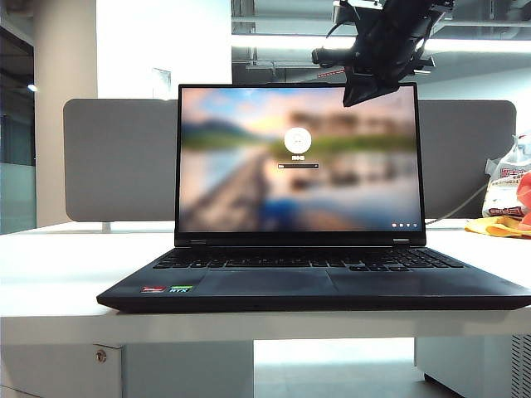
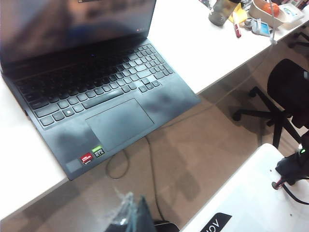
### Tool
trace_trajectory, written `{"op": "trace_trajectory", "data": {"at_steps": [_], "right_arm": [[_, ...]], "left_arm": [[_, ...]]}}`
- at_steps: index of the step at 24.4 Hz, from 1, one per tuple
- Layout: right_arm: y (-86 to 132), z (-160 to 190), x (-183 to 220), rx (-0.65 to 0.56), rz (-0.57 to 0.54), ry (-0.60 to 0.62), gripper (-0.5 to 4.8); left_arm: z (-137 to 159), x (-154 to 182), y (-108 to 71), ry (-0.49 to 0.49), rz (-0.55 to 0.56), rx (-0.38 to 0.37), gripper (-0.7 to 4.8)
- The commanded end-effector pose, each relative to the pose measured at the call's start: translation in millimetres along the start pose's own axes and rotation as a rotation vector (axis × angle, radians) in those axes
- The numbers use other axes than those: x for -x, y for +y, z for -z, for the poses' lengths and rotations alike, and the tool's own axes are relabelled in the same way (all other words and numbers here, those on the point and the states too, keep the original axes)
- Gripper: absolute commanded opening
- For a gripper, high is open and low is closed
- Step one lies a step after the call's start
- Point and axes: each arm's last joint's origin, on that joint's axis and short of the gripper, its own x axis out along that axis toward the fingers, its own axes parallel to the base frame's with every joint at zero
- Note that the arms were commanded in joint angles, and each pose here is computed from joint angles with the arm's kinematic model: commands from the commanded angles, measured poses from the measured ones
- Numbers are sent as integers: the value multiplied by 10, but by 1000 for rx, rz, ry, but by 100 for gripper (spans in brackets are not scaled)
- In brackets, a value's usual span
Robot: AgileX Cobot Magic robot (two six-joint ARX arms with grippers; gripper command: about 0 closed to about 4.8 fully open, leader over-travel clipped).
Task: Open the lid of the laptop and use the keypad to enter the password "123".
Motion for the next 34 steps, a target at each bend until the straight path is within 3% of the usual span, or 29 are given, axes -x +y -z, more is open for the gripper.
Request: {"op": "trace_trajectory", "data": {"at_steps": [1, 7, 14, 20, 25, 28, 34], "right_arm": [[0, -50, 77, -6, -44, 7, -6], [20, -80, 346, -7, -134, 116, -6], [3, -33, 563, 3, -132, 252, -6], [-2, 147, 508, 12, -127, 397, -6], [-30, 391, 258, 8, -110, 513, -6], [-145, 514, 189, -12, -84, 593, -6], [-398, 634, 165, -69, -56, 656, -6]], "left_arm": [[-29, -2, -6, -13, 33, -10, -6], [-84, -53, 31, -16, 57, -16, -6], [-223, -181, 122, -35, 118, -36, -6], [-344, -329, 95, -36, 188, -102, -6], [-565, -710, 48, 63, 174, -137, -6], [-717, -937, 85, 116, 192, -121, -6], [-918, -1064, 120, 114, 162, -124, -6]]}}
